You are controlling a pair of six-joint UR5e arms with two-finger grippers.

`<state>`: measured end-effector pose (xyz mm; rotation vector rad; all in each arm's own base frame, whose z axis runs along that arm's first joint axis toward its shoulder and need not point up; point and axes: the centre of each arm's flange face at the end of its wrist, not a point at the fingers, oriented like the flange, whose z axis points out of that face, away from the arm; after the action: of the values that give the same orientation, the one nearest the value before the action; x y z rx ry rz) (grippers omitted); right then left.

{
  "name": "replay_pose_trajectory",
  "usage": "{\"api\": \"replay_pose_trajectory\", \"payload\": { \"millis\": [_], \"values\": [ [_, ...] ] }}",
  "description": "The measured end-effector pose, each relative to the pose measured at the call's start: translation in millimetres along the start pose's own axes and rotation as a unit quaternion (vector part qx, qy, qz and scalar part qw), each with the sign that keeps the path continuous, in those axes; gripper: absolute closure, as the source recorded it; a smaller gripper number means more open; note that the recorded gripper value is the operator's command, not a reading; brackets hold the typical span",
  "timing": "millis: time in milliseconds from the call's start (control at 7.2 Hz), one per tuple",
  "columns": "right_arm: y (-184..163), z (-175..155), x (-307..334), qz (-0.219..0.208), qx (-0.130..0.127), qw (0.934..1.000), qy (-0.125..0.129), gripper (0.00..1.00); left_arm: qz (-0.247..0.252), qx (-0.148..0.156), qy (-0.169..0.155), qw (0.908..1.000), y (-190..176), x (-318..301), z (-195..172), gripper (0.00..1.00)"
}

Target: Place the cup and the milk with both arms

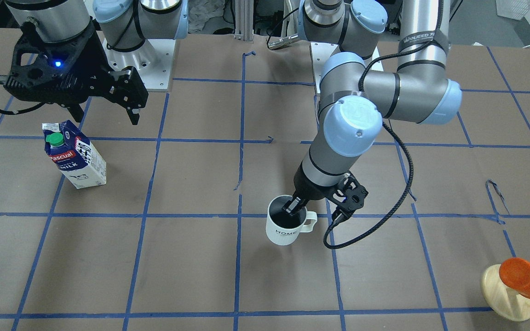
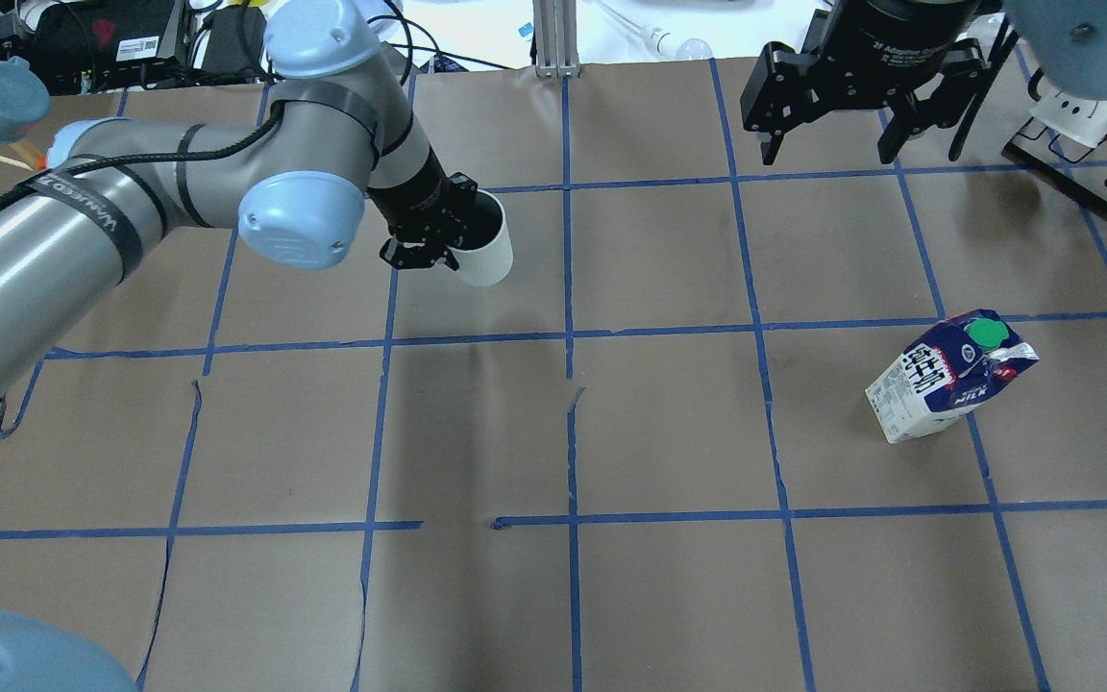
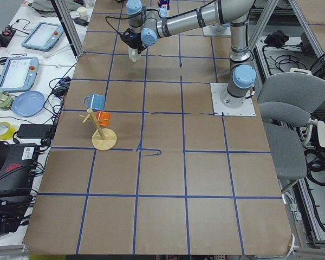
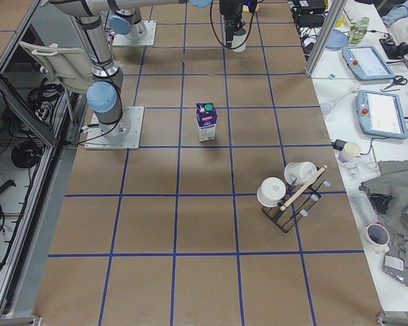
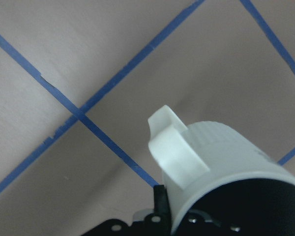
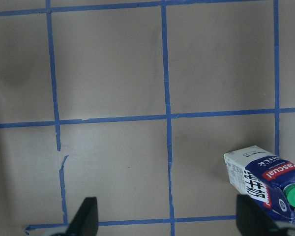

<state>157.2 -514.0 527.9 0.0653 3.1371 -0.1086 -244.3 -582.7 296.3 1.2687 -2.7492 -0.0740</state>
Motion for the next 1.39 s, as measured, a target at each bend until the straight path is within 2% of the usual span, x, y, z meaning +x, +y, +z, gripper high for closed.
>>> {"api": "replay_pose_trajectory", "payload": {
  "millis": [556, 694, 972, 1111, 1250, 1389],
  "values": [
    [0, 1, 1, 0.0, -0.002, 1.0, 0.003, 0.0, -0.027, -0.011, -0.021, 0.9994, 54, 22, 44, 1.0],
    [-1, 2, 1, -0.001, -0.002, 1.0, 0.006, 0.0, -0.03, -0.013, -0.025, 0.9991, 58, 24, 52, 0.91],
    [-1, 5, 2, -0.001, -0.006, 0.9999, 0.009, 0.0, -0.032, -0.02, -0.028, 0.9989, 65, 27, 63, 0.87],
    [-1, 10, 3, -0.003, -0.011, 0.9999, 0.009, 0.0, -0.033, -0.025, -0.029, 0.9987, 68, 28, 66, 0.33],
    [0, 19, 7, -0.014, -0.02, 0.9997, 0.01, 0.0, -0.035, -0.032, -0.028, 0.9985, 70, 29, 69, 0.01],
    [1, 27, 10, -0.028, -0.027, 0.9992, 0.012, 0.0, -0.036, -0.037, -0.026, 0.9983, 71, 30, 69, 0.0]
  ]
}}
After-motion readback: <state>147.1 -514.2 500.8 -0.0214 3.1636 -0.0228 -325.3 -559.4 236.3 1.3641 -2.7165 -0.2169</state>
